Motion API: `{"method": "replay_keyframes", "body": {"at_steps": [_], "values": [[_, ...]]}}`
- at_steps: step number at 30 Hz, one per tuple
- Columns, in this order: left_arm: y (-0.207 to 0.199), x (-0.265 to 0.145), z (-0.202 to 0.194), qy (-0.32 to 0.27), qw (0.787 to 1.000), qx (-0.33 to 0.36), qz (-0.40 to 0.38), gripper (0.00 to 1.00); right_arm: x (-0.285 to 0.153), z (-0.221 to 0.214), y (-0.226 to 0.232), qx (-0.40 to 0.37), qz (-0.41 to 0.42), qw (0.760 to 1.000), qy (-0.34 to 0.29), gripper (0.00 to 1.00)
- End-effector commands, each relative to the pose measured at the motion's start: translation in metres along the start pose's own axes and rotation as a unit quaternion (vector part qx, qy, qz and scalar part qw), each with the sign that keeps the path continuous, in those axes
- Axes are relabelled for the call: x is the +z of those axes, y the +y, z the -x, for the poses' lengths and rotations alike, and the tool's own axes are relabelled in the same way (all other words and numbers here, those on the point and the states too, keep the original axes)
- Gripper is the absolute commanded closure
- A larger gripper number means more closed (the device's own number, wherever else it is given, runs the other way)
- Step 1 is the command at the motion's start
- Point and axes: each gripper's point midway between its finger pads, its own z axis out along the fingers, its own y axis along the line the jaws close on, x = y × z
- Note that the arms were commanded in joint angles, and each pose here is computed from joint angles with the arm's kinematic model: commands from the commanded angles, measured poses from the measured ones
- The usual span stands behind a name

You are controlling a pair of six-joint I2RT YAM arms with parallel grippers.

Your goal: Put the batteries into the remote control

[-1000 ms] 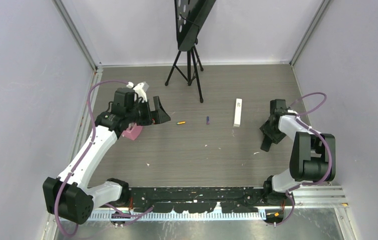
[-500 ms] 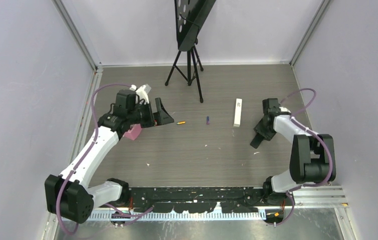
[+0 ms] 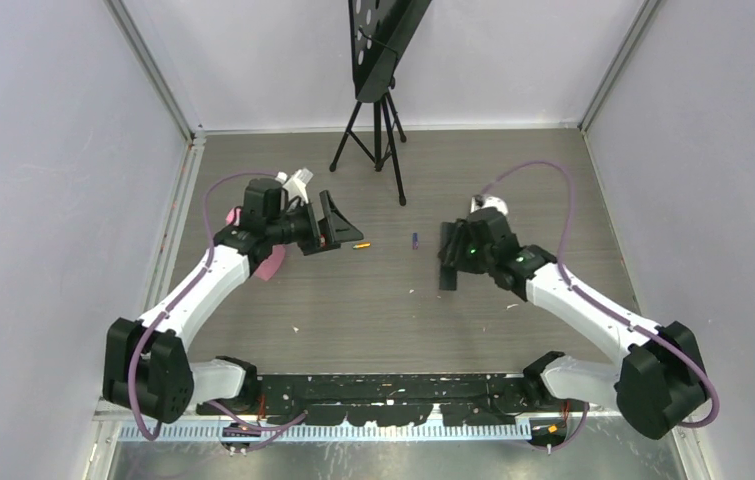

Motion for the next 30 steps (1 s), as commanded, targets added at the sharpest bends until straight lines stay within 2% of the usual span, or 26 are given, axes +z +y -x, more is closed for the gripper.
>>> {"method": "replay_keyframes", "body": {"at_steps": [1,6,9,15,20,22,23,25,27,30], "values": [[-0.023,0.013,0.000,0.007,0.998,-0.003,-0.064,0.11,-0.008,-0.012,0.074,-0.096,0.124,0.988,-0.005,0.69],[-0.027,0.032,-0.015,0.034,0.997,-0.016,-0.073,0.14,-0.016,-0.042,0.136,-0.181,0.209,0.961,0.014,0.68],[-0.025,0.041,-0.022,0.045,0.996,-0.029,-0.069,0.19,-0.019,-0.052,0.161,-0.218,0.229,0.949,0.016,0.68],[-0.011,0.048,-0.027,0.044,0.996,-0.071,-0.041,0.33,-0.025,-0.049,0.193,-0.229,0.262,0.938,0.004,0.68],[-0.020,0.049,-0.020,0.037,0.994,-0.080,-0.059,0.58,-0.027,-0.044,0.202,-0.227,0.270,0.936,-0.002,0.68],[-0.023,0.049,-0.020,0.039,0.994,-0.078,-0.065,0.71,-0.032,-0.046,0.207,-0.226,0.287,0.931,0.005,0.68],[-0.024,0.049,-0.019,0.040,0.994,-0.076,-0.069,0.82,-0.033,-0.046,0.208,-0.224,0.290,0.930,0.005,0.67],[-0.026,0.049,-0.019,0.042,0.994,-0.071,-0.076,0.99,-0.034,-0.045,0.209,-0.212,0.289,0.933,0.005,0.60],[-0.028,0.049,-0.015,0.038,0.994,-0.061,-0.083,1.00,-0.032,-0.041,0.203,-0.192,0.270,0.943,0.005,0.39],[-0.030,0.043,-0.001,0.015,0.994,-0.058,-0.093,1.00,-0.045,-0.026,0.199,-0.113,0.275,0.955,-0.008,0.23]]}}
